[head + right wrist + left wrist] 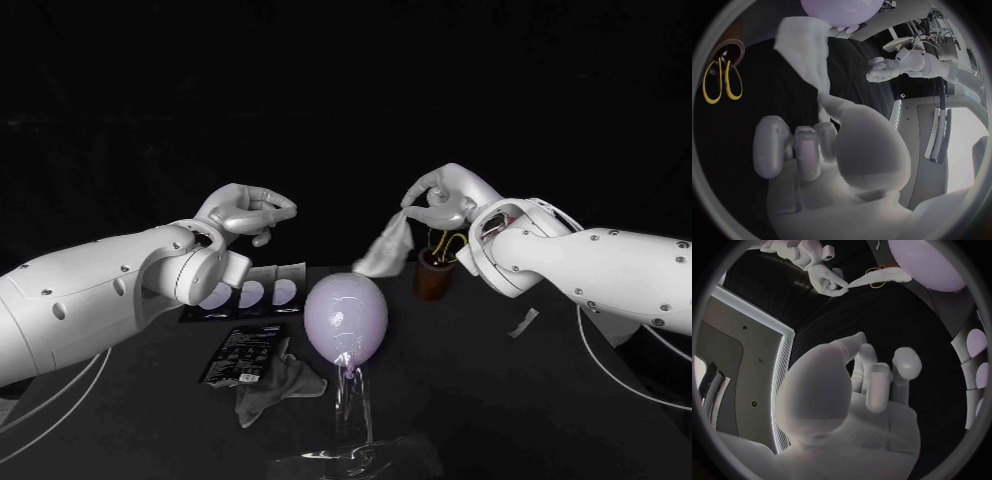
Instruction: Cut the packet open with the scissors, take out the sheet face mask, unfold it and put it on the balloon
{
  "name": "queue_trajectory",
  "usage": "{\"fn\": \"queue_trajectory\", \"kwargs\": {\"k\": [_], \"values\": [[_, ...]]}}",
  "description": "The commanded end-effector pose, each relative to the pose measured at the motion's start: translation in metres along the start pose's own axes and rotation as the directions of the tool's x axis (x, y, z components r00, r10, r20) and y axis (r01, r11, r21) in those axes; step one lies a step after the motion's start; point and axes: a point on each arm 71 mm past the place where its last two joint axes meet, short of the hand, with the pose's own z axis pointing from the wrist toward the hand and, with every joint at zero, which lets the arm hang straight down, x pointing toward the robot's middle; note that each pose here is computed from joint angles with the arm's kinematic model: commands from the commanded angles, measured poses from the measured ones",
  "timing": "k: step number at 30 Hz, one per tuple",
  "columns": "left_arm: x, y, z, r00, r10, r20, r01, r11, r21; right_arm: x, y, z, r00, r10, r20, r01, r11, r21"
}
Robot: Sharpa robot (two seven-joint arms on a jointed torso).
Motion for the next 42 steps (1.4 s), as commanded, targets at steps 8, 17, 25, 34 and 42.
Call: {"fn": "queue_trajectory", "kwargs": {"k": [8,17,25,34,42], "values": [[-0.0024,0.0006,0.0047,0.991,-0.128,0.043,0.13,0.991,-0.036,-0.002,0.001,0.006,1.0,-0.011,0.019,0.012,1.0,-0.013],[0.0062,-0.0024,0.0067,0.994,-0.105,0.003,0.105,0.994,-0.022,0.0,0.004,0.006,1.0,-0.011,0.02,0.011,1.0,-0.023],[0.0244,-0.0073,0.0119,0.996,0.01,-0.088,-0.006,0.999,0.045,0.0,0.017,0.007,1.0,-0.004,0.028,0.006,0.998,-0.063],[0.0416,-0.0028,0.0213,0.989,0.075,-0.131,-0.064,0.995,0.08,-0.01,0.036,0.011,0.999,-0.008,0.05,0.014,0.993,-0.115],[0.0561,0.0052,0.0243,0.979,0.104,-0.176,-0.089,0.992,0.093,-0.016,0.047,0.012,0.998,-0.005,0.063,0.014,0.989,-0.144]]}}
